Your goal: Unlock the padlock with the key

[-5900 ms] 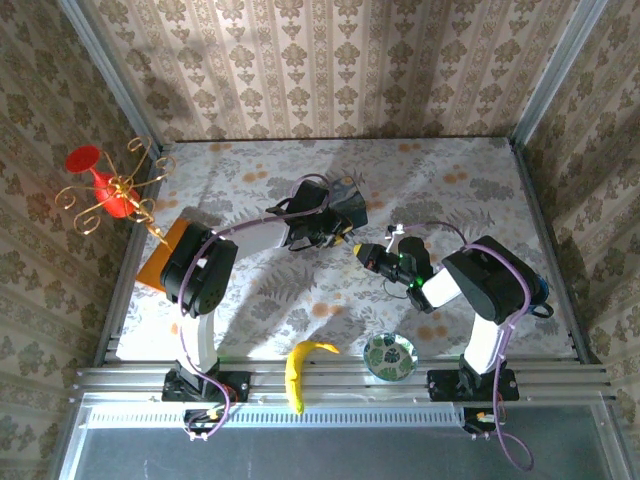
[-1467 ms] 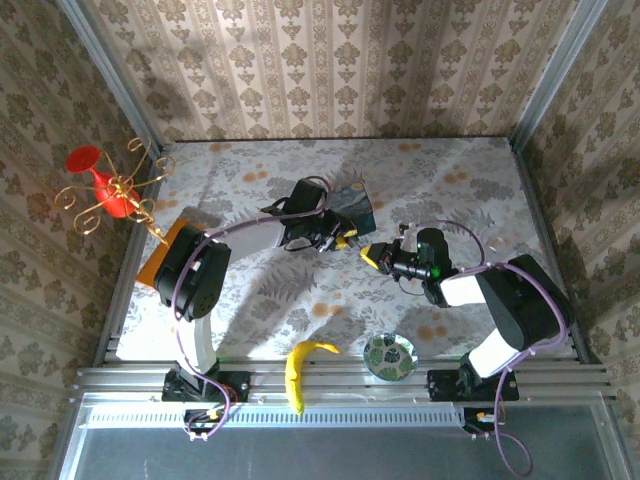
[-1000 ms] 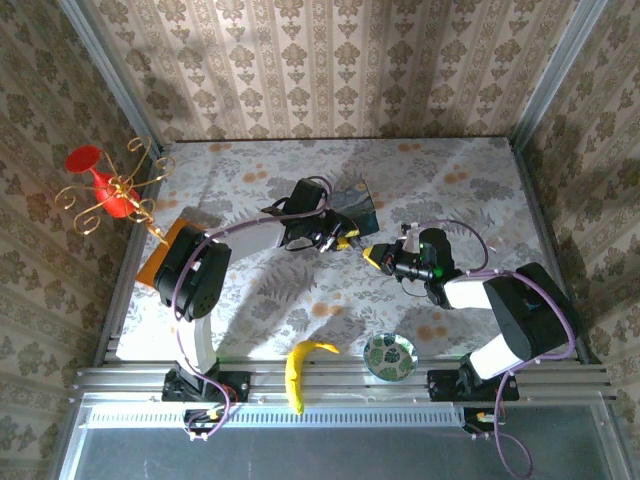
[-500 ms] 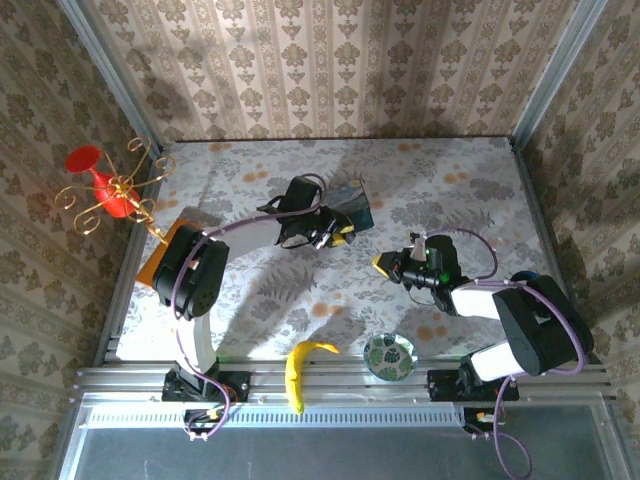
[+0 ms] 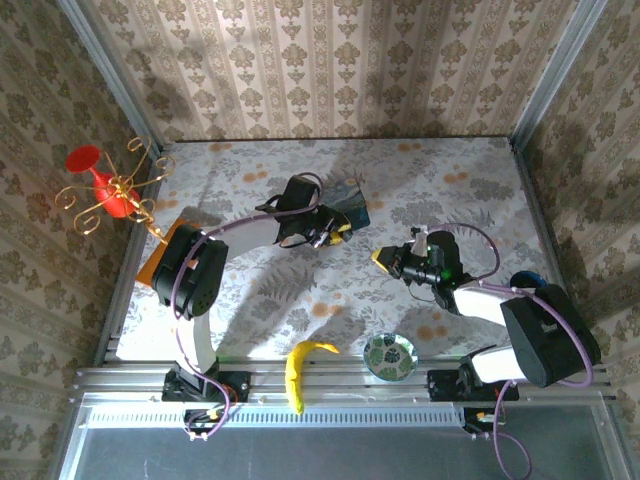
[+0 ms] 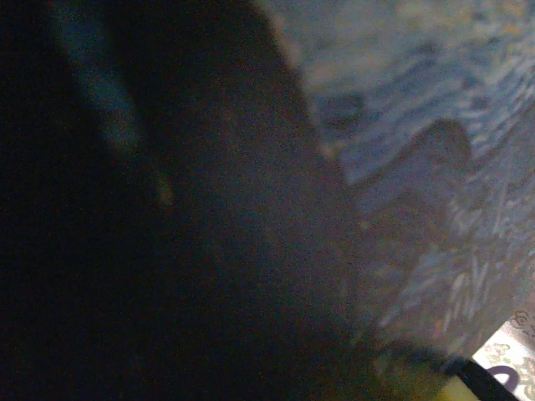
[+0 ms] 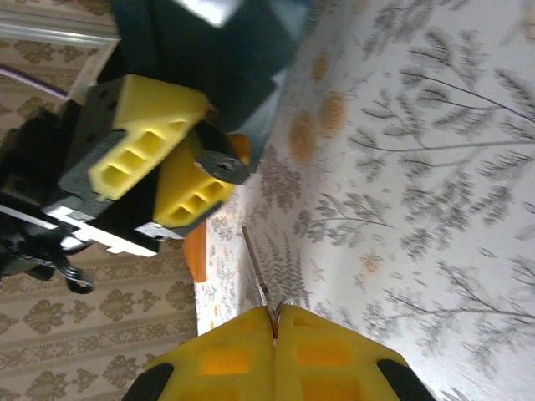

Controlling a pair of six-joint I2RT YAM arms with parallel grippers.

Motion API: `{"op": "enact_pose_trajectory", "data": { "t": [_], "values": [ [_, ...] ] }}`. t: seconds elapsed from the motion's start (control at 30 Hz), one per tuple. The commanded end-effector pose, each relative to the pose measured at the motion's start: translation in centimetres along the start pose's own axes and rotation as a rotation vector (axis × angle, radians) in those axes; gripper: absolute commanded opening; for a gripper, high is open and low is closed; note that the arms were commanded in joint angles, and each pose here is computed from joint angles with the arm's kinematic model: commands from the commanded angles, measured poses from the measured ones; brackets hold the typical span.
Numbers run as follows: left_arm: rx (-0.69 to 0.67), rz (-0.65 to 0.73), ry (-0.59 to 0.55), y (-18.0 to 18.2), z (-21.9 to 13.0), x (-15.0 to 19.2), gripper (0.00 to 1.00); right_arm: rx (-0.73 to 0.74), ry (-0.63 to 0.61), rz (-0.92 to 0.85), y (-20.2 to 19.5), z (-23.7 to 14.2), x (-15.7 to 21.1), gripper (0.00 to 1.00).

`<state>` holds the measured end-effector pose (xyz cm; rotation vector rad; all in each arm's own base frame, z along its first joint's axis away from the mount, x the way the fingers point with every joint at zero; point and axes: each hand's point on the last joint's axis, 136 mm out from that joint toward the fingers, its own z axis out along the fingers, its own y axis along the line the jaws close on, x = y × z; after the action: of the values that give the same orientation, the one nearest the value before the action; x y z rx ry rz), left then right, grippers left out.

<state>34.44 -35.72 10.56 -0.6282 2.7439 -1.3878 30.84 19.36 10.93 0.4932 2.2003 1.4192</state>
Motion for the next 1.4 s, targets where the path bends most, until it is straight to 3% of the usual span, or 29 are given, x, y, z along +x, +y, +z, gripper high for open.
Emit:
{"op": "enact_pose_trajectory", "data": {
  "t": [0.0,0.33,1.37],
  "values": [
    [0.017,-0.009,0.039,-0.6,-0.1,1.1,0.0,-0.054,0.007,-0.075,2.1,1.1,-0.5,0.0],
    [0.026,-0.013,0.054,-0.8,0.0,1.6,0.0,-0.055,0.025,-0.07,1.9,3.3,-0.5,0.0],
    [0.028,-0.017,0.07,-0.7,0.1,2.0,0.0,-0.038,-0.018,-0.072,1.6,4.2,-1.8,0.0]
  ]
}}
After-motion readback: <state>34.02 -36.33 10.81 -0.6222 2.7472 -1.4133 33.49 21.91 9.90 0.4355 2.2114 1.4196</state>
